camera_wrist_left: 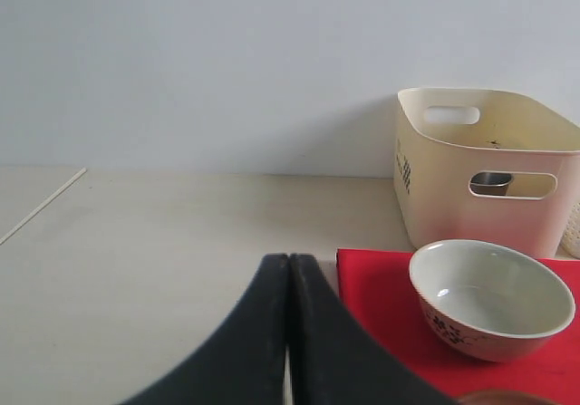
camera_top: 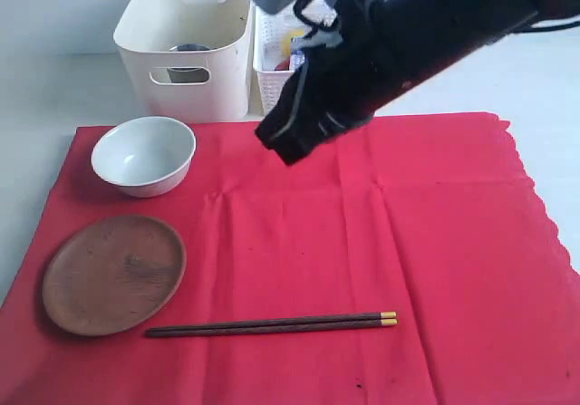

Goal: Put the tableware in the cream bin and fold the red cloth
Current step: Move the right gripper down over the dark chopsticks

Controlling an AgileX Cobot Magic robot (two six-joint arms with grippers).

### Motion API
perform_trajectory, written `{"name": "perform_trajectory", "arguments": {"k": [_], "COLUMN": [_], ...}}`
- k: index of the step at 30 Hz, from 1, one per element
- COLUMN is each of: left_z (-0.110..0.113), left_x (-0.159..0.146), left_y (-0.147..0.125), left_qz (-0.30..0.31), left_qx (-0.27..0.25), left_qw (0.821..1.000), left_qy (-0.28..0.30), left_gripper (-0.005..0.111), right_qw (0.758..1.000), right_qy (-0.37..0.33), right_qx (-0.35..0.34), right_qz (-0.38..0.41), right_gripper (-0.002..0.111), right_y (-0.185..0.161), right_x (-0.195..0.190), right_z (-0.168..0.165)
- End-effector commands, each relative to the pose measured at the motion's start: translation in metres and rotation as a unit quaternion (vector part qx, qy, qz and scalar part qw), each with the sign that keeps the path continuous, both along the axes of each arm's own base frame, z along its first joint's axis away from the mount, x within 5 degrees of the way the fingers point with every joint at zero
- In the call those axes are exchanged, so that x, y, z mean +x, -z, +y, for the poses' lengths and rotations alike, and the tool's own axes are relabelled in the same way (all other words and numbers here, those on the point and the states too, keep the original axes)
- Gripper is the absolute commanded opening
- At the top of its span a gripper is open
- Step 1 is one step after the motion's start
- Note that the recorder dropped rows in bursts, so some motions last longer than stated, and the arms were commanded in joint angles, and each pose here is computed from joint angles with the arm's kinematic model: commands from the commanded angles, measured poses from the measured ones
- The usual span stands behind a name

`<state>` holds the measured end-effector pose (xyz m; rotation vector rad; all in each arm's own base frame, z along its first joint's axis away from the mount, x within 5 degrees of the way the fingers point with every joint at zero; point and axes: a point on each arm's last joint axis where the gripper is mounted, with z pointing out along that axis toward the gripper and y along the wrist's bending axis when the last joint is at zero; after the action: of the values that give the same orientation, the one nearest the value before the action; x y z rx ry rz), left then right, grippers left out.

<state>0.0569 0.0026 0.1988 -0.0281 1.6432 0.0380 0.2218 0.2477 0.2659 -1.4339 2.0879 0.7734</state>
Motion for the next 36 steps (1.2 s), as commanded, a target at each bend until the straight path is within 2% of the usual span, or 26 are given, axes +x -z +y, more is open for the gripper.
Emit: {"name": "perform_trajectory", "arguments": {"k": [1, 4, 8, 16, 18, 21, 25, 27, 30, 36], "left_z": [0.000, 0.000, 0.000, 0.000, 0.000, 0.000, 0.000, 0.000, 0.000, 0.000], "left_x": [0.000, 0.000, 0.000, 0.000, 0.000, 0.000, 0.000, 0.000, 0.000, 0.000], "left_y": [-0.001, -0.001, -0.001, -0.001, -0.001, -0.001, -0.001, -0.001, -0.001, -0.001], "left_qz": [-0.004, -0.004, -0.004, -0.004, -0.004, -0.004, -0.004, -0.004, -0.004, -0.004], "left_qx": [-0.002, -0.002, -0.002, -0.002, -0.002, -0.002, -0.002, -0.002, -0.002, -0.002], "left_qw": [1.000, 1.000, 1.000, 1.000, 1.000, 1.000, 1.000, 1.000, 1.000, 1.000], "left_qy": [-0.001, -0.001, -0.001, -0.001, -0.001, -0.001, -0.001, -0.001, -0.001, -0.001], "left_gripper": [0.000, 0.000, 0.000, 0.000, 0.000, 0.000, 0.000, 0.000, 0.000, 0.000], "right_qw": [0.999, 0.998, 0.992, 0.982, 0.980, 0.980, 0.979, 0.975, 0.968, 0.969], "right_qy": [-0.024, -0.037, -0.095, -0.160, -0.164, -0.155, -0.146, -0.158, -0.176, -0.155], "right_qx": [-0.008, -0.024, -0.047, -0.065, -0.075, -0.091, -0.115, -0.129, -0.146, -0.147], "right_qz": [-0.033, -0.049, -0.062, -0.075, -0.084, -0.089, -0.085, -0.088, -0.102, -0.127], "right_gripper": [0.000, 0.000, 0.000, 0.002, 0.008, 0.026, 0.059, 0.069, 0.073, 0.073], "right_y": [0.017, 0.034, 0.054, 0.070, 0.078, 0.096, 0.117, 0.125, 0.134, 0.142], "right_x": [-0.033, -0.052, -0.081, -0.112, -0.113, -0.109, -0.104, -0.103, -0.102, -0.095], "right_z": [0.001, 0.004, 0.009, 0.019, 0.024, 0.031, 0.035, 0.035, 0.035, 0.038]}}
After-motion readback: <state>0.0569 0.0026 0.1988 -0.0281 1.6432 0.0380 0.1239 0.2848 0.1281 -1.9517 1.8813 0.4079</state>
